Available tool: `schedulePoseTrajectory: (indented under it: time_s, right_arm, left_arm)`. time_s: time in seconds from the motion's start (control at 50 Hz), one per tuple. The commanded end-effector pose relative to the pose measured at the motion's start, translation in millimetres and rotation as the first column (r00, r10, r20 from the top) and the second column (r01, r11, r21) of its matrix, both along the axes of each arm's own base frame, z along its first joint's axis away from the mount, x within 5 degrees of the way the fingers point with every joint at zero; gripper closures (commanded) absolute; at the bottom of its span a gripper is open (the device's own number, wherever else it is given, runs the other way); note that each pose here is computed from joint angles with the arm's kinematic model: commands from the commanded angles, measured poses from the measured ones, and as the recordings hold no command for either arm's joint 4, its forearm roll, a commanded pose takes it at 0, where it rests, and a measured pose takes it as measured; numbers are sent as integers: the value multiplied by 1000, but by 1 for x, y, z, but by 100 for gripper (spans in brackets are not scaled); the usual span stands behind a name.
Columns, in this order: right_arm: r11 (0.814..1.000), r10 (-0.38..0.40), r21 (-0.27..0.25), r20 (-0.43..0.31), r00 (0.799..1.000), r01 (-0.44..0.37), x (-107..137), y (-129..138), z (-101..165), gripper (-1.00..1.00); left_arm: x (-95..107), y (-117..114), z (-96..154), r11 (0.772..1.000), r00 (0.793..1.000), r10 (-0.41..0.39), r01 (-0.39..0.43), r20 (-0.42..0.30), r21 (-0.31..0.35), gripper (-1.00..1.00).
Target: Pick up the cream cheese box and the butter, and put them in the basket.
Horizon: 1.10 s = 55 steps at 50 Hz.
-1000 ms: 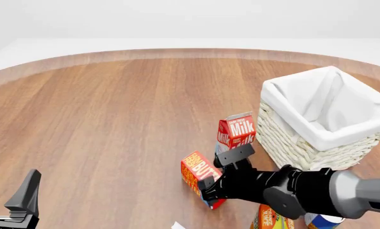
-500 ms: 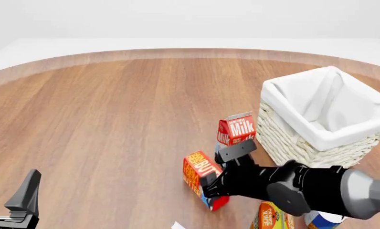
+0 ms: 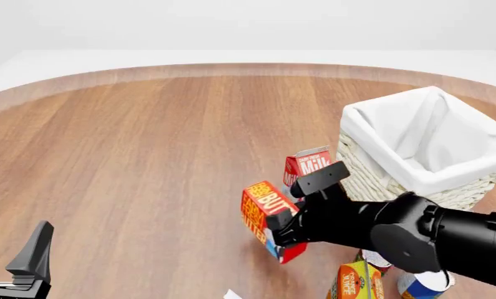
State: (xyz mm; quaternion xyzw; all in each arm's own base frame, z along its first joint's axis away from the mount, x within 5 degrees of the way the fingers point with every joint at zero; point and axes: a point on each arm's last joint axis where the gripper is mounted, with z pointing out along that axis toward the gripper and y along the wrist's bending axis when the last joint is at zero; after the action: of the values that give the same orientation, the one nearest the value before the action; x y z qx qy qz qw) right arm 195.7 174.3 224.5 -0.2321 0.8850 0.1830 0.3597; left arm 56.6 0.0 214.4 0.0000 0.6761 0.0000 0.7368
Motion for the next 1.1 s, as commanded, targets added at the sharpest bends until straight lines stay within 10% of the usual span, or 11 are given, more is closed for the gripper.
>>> schedulePoseTrajectory:
  time_s: [0.02,0.64,1.1]
  right_arm:
    - [999,-1,47,63,998,-2,-4,-6,38,100]
    - [990,-20,142,218,976,-11,-10,-19,123,100]
    - [968,-177,231,368,913,95,-14,-64,196,100]
  left_arm:
    - [0,0,0,1000,1000,0,0,0,0,-100]
    - [0,0,0,1000,1000,0,0,0,0,-100]
    - [0,0,0,1000,1000,0,0,0,0,-100]
